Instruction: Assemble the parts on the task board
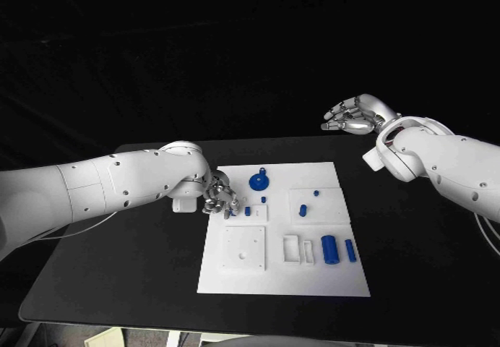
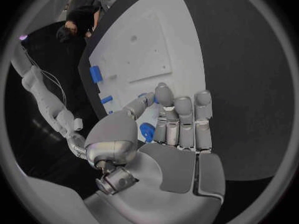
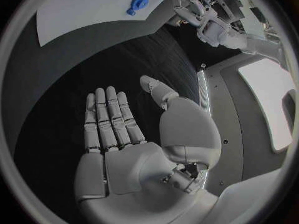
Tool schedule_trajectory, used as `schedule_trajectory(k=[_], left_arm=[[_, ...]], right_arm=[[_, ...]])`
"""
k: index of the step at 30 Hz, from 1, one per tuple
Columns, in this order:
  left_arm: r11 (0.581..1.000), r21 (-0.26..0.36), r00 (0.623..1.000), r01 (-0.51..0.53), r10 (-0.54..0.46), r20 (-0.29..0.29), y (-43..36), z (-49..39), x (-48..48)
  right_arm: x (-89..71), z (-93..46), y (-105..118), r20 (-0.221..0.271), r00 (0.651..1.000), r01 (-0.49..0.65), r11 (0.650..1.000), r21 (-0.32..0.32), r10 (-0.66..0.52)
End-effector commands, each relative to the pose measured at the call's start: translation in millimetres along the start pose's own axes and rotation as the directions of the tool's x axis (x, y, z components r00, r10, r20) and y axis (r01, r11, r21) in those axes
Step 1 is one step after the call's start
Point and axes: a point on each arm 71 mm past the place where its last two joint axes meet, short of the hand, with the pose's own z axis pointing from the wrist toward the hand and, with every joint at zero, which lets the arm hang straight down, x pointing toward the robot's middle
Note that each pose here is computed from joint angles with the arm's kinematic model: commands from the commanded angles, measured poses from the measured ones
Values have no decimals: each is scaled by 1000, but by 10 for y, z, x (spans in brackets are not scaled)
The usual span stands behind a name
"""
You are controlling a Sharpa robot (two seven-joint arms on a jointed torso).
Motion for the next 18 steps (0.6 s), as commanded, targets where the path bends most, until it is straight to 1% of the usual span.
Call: schedule_trajectory(k=[1, 10, 18], left_arm=[[1000, 7, 1000, -9, 9, -18, -6, 4, 13], [1000, 13, 1000, -15, 16, -18, -36, 21, 20], [1000, 4, 999, -30, 30, -13, -32, 54, 18]], right_arm=[[12, 1, 11, -13, 1000, -2, 1000, -12, 2], [16, 3, 15, -14, 1000, -3, 1000, -13, 2], [14, 2, 13, -13, 1000, -2, 1000, -12, 2]])
